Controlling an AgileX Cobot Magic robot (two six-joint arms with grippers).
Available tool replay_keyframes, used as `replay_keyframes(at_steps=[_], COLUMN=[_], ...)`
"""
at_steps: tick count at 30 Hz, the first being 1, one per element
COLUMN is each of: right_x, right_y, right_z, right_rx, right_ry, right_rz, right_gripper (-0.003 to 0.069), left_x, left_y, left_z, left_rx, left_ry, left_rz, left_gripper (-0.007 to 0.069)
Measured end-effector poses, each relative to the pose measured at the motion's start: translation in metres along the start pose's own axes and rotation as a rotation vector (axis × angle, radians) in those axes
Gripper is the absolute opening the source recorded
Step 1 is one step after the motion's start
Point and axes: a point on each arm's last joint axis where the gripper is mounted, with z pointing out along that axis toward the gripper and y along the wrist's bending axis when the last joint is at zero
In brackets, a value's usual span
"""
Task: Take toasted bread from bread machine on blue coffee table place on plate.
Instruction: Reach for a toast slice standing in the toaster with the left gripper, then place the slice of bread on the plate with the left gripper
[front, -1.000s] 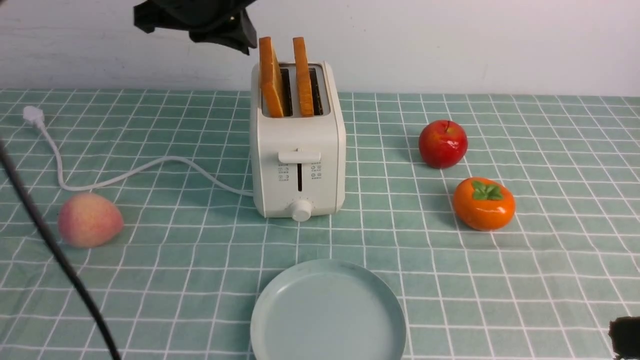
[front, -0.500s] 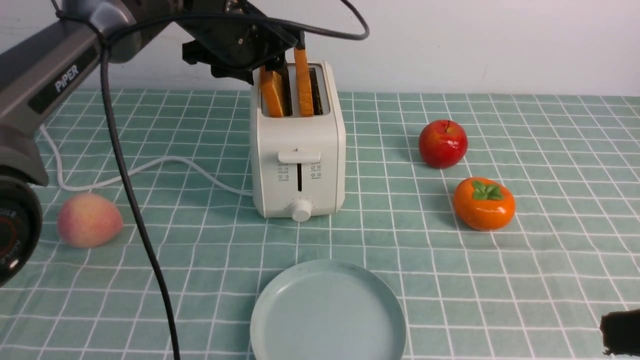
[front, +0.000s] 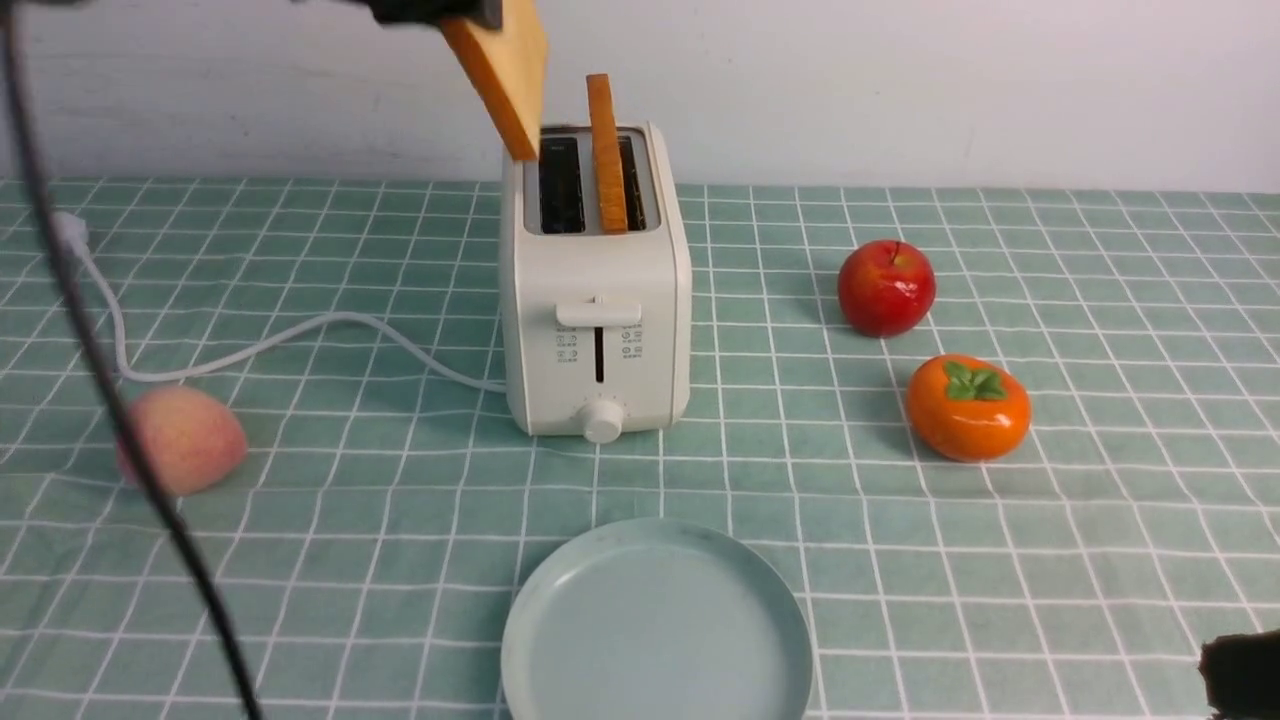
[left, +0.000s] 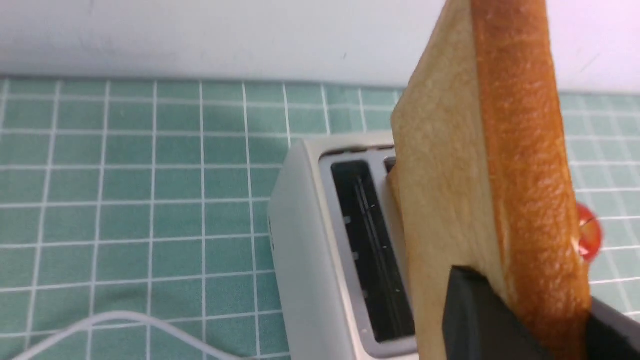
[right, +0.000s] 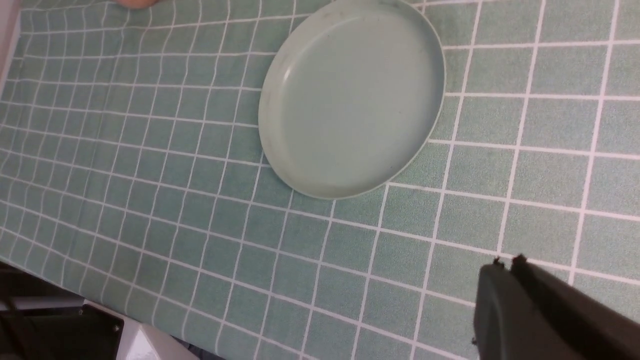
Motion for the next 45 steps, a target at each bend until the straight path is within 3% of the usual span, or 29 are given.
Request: replay_keyframes(at_steps=[4,9,14,16,20,23,31,34,38,41,45], right_x=[0.0,0.001,0.003,0.004,0.006,0.007,0.008,0.009,0.007,0.003,-0.016], right_y=[0.0,0.0,0.001,0.002,0.003,0.004,0.005,0.005,0.005,0.007,0.013], right_z=[0.0,0.0,0.0,-0.001,-0.003,-0.004,-0.005,-0.005,-0.005,-0.006,-0.012], right_rx=[0.0,-0.003,-0.011,-0.013,-0.012,-0.013,-0.018,-0.019,-0.021,-0.031,-0.039], right_ry=[0.0,0.009,0.033,0.036,0.03,0.024,0.034,0.039,0.023,-0.013,-0.034], right_rz=[-0.013,-0.037,-0.047,-0.051,-0.058,-0.062,-0.065,-0.065,-0.062,-0.058,-0.073], right_gripper=[0.0022,0.0024,0.0027,0.0029,0.0033,0.0033,0.0036,0.0038,0.0042,0.0045,0.0046], left_x=[0.0,0.02,0.088,0.137,0.21,0.239,0.261,0.263,0.261,0.25,0.231], left_y=[-0.003,-0.002,0.003,0.002,-0.007,-0.01,-0.005,-0.003,0.002,0.003,0.007], left_z=[-0.058,-0.061,-0.023,-0.002,0.029,0.042,0.077,0.08,0.078,0.069,0.046], left_rx=[-0.002,0.014,0.124,0.214,0.37,0.423,0.353,0.331,0.293,0.258,0.188], left_ry=[0.062,0.213,0.537,0.714,0.84,0.868,0.847,0.855,0.845,0.803,0.722], left_rz=[0.025,0.035,-0.042,-0.059,-0.038,-0.034,-0.135,-0.132,-0.046,-0.009,0.063], left_gripper=[0.0092,0.0092,0.0092,0.0092,0.0092,0.0092,0.0097,0.0159,0.0312,0.0341,0.0281])
